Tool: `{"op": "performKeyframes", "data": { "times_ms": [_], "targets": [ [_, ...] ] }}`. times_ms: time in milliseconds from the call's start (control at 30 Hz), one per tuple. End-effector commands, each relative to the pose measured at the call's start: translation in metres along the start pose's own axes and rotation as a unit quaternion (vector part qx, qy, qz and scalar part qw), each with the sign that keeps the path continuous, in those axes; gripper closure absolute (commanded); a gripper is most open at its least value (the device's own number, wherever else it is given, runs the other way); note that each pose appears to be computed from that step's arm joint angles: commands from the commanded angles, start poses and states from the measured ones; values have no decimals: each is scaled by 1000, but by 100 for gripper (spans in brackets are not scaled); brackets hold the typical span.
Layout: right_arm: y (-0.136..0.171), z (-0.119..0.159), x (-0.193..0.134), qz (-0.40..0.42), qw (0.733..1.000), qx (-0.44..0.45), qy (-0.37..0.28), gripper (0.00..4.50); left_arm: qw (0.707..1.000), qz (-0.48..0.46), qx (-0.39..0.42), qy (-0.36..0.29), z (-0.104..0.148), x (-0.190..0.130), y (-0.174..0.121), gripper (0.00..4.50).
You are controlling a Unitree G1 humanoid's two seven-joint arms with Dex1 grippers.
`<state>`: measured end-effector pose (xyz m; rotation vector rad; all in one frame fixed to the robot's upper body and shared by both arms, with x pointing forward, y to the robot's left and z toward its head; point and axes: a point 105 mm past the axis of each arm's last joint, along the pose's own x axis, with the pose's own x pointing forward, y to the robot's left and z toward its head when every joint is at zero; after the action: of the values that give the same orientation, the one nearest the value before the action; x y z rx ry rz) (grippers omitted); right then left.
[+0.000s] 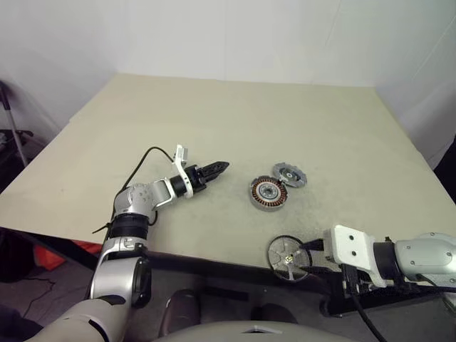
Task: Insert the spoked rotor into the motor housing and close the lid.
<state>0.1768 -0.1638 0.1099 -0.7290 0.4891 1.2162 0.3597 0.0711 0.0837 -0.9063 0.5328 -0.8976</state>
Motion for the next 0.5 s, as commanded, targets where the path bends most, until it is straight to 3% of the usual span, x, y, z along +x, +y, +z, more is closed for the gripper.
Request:
{"op": "performKeyframes", "data": {
  "times_ms": [33,500],
  "targets": [
    [-1,6,1,3,1000,-21,-2,220,1000,-9,27,-9,8,-1,-8,140],
    [-11,-6,21,5,1000,-1,-7,220,999,4,34,-9,6,-6,-1,140]
  ]
}}
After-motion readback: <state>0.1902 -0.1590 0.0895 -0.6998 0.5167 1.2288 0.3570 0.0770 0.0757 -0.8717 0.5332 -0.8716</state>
